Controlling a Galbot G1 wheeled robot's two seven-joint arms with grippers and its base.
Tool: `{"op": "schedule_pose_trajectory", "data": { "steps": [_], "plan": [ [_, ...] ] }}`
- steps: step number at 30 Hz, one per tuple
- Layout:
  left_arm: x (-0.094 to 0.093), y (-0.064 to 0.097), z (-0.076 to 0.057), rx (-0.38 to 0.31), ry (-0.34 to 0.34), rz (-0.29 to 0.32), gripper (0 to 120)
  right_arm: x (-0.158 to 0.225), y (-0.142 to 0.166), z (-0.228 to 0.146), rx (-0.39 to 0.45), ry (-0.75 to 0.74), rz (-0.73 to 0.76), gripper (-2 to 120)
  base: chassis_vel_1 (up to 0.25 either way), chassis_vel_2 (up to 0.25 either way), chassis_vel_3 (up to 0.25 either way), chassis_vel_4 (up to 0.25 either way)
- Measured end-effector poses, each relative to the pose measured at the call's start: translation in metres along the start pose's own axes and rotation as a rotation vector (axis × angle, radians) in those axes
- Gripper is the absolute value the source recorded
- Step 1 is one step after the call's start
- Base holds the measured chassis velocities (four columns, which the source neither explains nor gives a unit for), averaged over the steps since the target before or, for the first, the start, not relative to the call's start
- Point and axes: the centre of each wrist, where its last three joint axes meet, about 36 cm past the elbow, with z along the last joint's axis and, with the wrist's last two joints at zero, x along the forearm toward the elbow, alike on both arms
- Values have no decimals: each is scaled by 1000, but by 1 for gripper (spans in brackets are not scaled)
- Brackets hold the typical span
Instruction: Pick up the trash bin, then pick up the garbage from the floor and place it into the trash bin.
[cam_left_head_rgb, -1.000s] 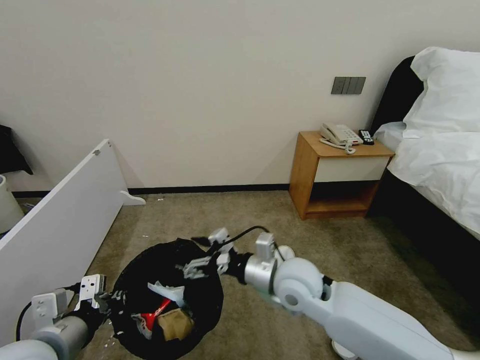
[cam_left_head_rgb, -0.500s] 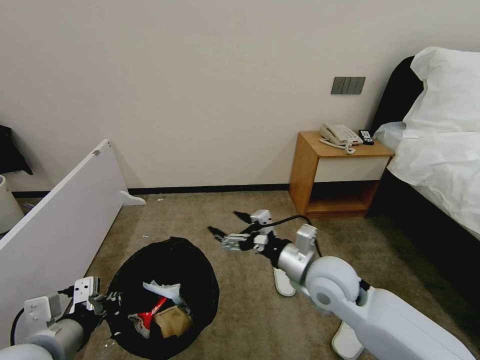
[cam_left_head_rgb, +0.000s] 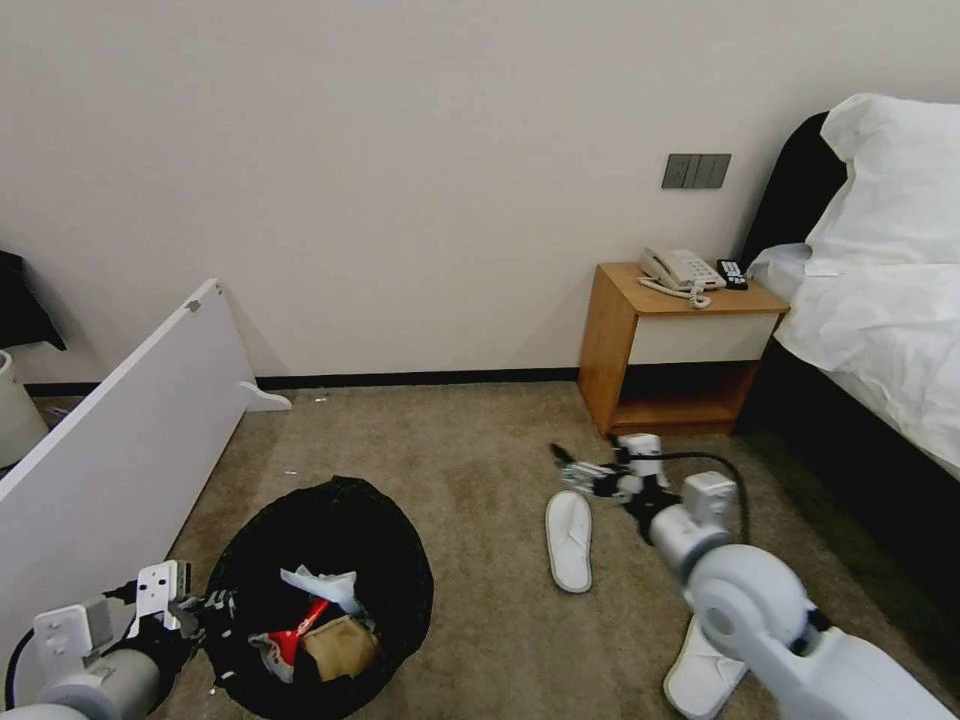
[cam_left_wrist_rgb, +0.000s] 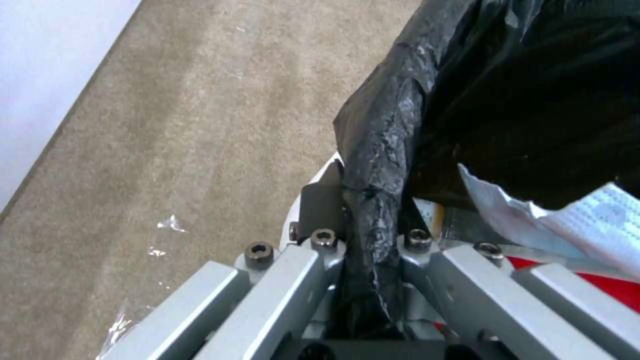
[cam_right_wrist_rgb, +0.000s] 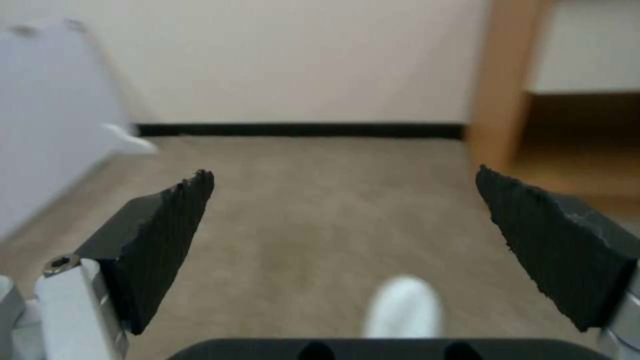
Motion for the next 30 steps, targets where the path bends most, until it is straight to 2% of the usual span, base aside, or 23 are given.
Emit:
{"op": "schedule_pose_trajectory", "data": {
  "steps": [5,11,17,25,30],
  "plan": [
    [-1,2,-1,5,-5,-7,2,25,-31,27,-7,70,140,100,0,0,0,0],
    [-2,4,-1,11,-5,-8,2,49,-52,59,-1,154,267,100,0,0,0,0],
    [-2,5,-2,13,-7,-7,2,61,-69,73,-26,195,327,100,0,0,0,0],
    [-2,6,-2,14,-7,-10,2,73,-117,111,-38,276,435,100,0,0,0,0],
    [-2,6,-3,14,-8,-10,2,75,-133,131,-63,303,467,100,0,0,0,0]
  ]
}}
